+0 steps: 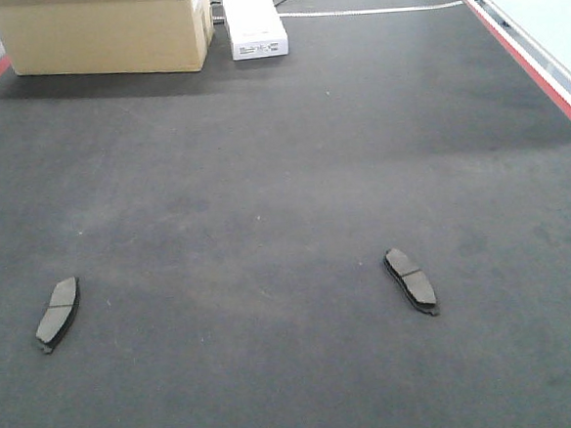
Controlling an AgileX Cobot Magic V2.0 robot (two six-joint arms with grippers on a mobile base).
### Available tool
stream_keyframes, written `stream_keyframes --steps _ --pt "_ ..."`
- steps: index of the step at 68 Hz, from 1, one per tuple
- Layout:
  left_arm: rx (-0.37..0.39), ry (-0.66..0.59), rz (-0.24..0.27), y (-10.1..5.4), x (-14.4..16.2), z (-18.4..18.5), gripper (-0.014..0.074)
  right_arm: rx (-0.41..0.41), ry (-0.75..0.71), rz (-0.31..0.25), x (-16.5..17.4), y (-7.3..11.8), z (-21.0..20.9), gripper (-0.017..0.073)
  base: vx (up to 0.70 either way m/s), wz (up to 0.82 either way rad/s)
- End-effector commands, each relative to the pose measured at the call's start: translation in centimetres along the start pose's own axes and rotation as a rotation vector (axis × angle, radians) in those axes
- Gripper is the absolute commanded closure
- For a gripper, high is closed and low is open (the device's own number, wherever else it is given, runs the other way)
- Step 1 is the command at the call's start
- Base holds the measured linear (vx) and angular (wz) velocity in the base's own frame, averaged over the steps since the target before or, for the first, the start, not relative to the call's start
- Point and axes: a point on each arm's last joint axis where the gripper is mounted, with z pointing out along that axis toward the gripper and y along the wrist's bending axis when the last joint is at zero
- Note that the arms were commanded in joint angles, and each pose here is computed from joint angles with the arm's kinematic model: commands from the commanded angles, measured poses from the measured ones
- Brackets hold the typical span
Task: Move and align brake pads A on conveyor
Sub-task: 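Drive up to the conveyor and stop facing the two placed pads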
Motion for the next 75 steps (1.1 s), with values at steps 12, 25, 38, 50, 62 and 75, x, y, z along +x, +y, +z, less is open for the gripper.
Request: stream_keyframes --steps 12,25,38,50,62,75 --pt "0.037 -0.102 0.008 -0.43 -1.54 -0.23 0.0600 0.007 -0.127 -0.005 -1.86 -0.06 -0.44 0.0564 0.11 0.01" --pt "0.037 -0.102 0.008 -0.43 -1.54 -0.23 0.0600 0.007 -0.127 -0.005 -1.86 -0.06 -0.44 0.0564 0.05 -0.01" --pt "0.037 -0.102 0.008 -0.43 -1.54 -0.23 0.0600 0.007 -0.127 -0.005 -1.86 -0.06 -0.44 0.0564 0.00 0.00" --pt "0.037 -0.102 0.008 -0.43 -1.54 -0.23 0.0600 0.007 -0.127 -0.005 -1.86 -0.06 -0.44 0.0564 0.00 0.00" --pt "0.037 -0.102 0.008 -0.43 -1.54 -0.23 0.0600 0.007 -0.127 -0.005 -1.86 -0.06 -0.44 0.0564 0.00 0.00" --pt "0.036 -0.102 0.008 -0.43 -1.55 -0.23 0.0600 0.007 -0.127 -0.005 -1.86 -0.06 -0.44 0.0564 0.00 0.00"
